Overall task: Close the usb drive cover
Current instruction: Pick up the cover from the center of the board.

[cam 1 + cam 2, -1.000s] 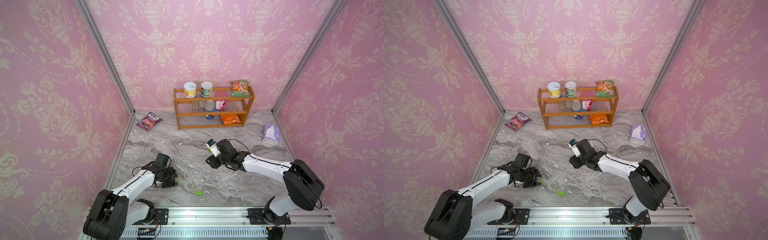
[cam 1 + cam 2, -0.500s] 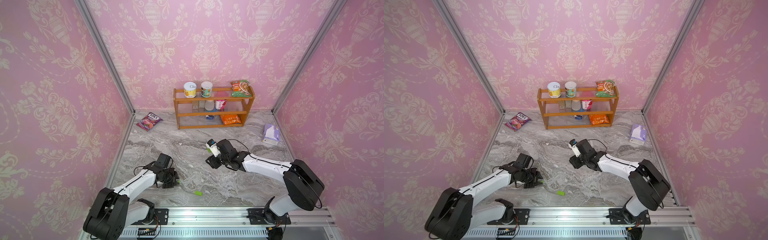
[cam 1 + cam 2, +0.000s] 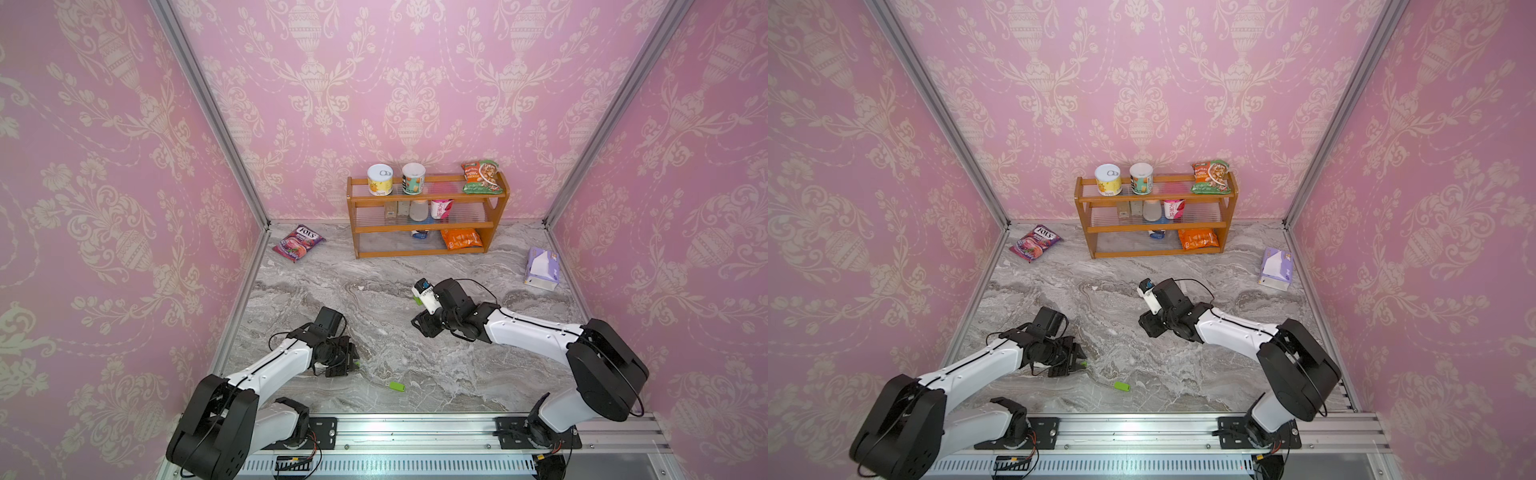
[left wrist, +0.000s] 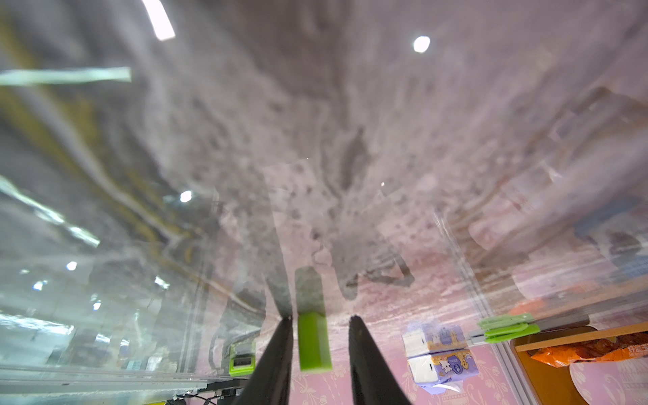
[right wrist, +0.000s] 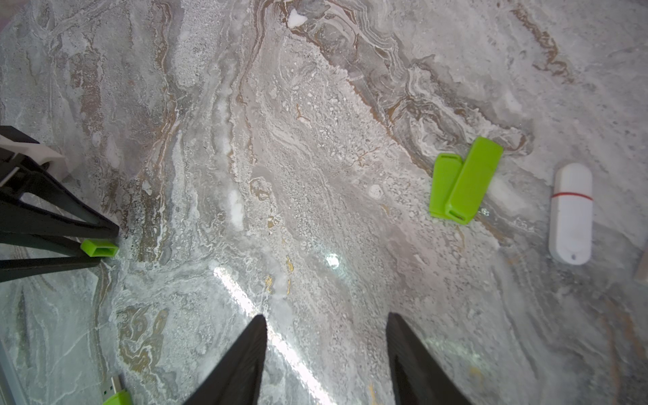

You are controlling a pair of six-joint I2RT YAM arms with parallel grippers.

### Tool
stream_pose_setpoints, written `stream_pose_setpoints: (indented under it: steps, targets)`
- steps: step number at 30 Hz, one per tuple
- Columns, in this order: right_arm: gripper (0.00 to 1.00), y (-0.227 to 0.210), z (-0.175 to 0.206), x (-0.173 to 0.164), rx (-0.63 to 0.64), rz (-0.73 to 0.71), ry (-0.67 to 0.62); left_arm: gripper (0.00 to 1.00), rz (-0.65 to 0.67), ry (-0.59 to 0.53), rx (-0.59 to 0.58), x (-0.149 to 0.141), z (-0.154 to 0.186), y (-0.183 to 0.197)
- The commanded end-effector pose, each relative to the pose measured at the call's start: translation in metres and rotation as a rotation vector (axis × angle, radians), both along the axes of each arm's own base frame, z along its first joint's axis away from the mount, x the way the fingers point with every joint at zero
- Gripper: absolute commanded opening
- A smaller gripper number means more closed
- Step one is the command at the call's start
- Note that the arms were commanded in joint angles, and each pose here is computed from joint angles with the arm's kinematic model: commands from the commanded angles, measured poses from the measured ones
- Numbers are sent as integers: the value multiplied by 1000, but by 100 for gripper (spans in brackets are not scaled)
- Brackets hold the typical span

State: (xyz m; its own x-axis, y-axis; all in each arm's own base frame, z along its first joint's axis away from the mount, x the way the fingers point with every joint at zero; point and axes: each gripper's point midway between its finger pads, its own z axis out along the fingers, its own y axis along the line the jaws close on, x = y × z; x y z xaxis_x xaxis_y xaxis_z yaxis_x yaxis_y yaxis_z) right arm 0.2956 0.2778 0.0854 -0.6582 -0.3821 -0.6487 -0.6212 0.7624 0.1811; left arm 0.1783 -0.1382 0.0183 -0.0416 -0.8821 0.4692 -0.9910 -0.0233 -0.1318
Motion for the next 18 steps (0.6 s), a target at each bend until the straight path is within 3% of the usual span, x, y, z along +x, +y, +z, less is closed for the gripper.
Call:
stream_pose_setpoints:
  steps: [1,9,18]
  targets:
    - [57,-4,-5,-2,-8,-11,29,30,11,59,38,-18,-8,9]
    - [57,-3,-7,-2,-7,-10,33,28,27,46,46,-16,-8,11]
    - [57,-3,-7,-3,-12,-5,38,9,21,49,38,-16,-12,10]
